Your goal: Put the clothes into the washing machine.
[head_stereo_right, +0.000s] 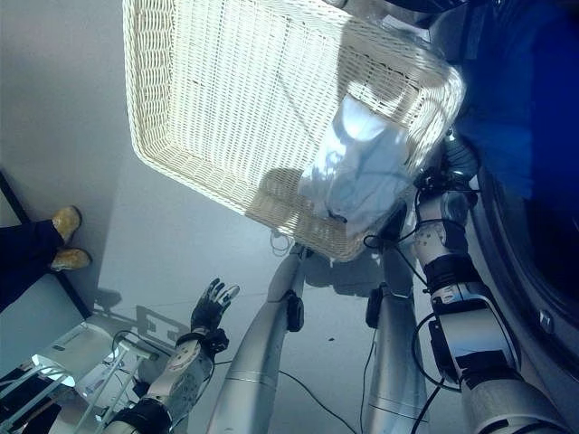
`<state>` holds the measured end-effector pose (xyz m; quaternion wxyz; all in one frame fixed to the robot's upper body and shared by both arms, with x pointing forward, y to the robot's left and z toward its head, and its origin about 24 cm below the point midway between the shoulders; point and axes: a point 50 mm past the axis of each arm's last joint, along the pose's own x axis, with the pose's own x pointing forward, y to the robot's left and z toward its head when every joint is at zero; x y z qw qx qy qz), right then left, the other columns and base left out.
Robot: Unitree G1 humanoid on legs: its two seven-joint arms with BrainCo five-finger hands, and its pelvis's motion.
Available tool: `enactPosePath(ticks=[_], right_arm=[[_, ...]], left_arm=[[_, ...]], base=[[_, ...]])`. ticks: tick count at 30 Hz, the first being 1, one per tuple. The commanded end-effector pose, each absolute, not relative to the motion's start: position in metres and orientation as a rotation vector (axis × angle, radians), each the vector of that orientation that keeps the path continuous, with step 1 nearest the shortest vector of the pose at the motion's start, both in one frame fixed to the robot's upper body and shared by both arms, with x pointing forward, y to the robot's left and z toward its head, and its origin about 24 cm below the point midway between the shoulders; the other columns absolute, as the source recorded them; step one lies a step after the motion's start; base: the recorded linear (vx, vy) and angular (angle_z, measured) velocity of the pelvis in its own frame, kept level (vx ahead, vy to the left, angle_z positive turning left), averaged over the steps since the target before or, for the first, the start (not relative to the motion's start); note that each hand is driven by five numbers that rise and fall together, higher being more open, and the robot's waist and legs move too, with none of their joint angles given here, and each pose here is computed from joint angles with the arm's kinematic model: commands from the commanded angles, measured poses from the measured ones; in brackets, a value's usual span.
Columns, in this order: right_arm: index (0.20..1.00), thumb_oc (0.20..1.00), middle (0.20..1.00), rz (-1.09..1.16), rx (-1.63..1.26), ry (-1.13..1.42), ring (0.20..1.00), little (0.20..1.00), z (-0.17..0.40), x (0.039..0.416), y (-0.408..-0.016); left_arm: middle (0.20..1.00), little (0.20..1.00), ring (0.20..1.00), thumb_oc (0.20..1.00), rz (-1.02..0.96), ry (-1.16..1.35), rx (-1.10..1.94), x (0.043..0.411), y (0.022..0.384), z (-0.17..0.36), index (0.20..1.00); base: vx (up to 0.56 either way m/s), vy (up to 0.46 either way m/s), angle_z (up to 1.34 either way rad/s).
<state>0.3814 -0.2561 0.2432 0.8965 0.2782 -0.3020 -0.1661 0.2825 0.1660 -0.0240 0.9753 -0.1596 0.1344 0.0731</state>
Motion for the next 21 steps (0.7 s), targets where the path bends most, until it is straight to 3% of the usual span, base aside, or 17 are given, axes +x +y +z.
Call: enactPosePath(ticks=[1, 2, 4, 5, 15, 21], right_arm=[[0.859, 0.859, 0.859, -0.313, 0.593, -1.002, 0.859, 0.859, 0.313, 0.343, -0.288], [0.438, 0.438, 0.438, -0.306, 0.668, -1.009, 0.438, 0.438, 0.311, 0.343, -0.291], [0.438, 0.438, 0.438, -0.306, 0.668, -1.009, 0.438, 0.438, 0.311, 0.343, -0.291], [0.200, 0.200, 0.200, -0.277, 0.850, -1.042, 0.200, 0.200, 0.303, 0.341, -0.298], [0.200, 0.200, 0.200, -0.296, 1.163, -1.164, 0.200, 0.200, 0.293, 0.326, -0.309], [0.200, 0.200, 0.200, -0.497, 1.271, -1.298, 0.200, 0.200, 0.272, 0.298, -0.335]], left_arm=[[1.000, 1.000, 1.000, 1.000, 0.180, 0.317, -0.364, 0.263, 0.173, -0.039, 1.000], [1.000, 1.000, 1.000, 1.000, 0.181, 0.318, -0.365, 0.261, 0.174, -0.041, 1.000], [1.000, 1.000, 1.000, 1.000, 0.181, 0.318, -0.365, 0.261, 0.174, -0.041, 1.000], [1.000, 1.000, 1.000, 1.000, 0.177, 0.322, -0.365, 0.259, 0.172, -0.043, 1.000], [1.000, 1.000, 1.000, 1.000, 0.183, 0.326, -0.361, 0.255, 0.174, -0.045, 1.000], [1.000, 1.000, 1.000, 1.000, 0.200, 0.338, -0.334, 0.251, 0.181, -0.048, 1.000]], base=[[0.00, 0.000, 0.00], [0.00, 0.000, 0.00], [0.00, 0.000, 0.00], [0.00, 0.032, 0.00], [0.00, 0.004, 0.00], [-0.02, -0.007, -0.05]])
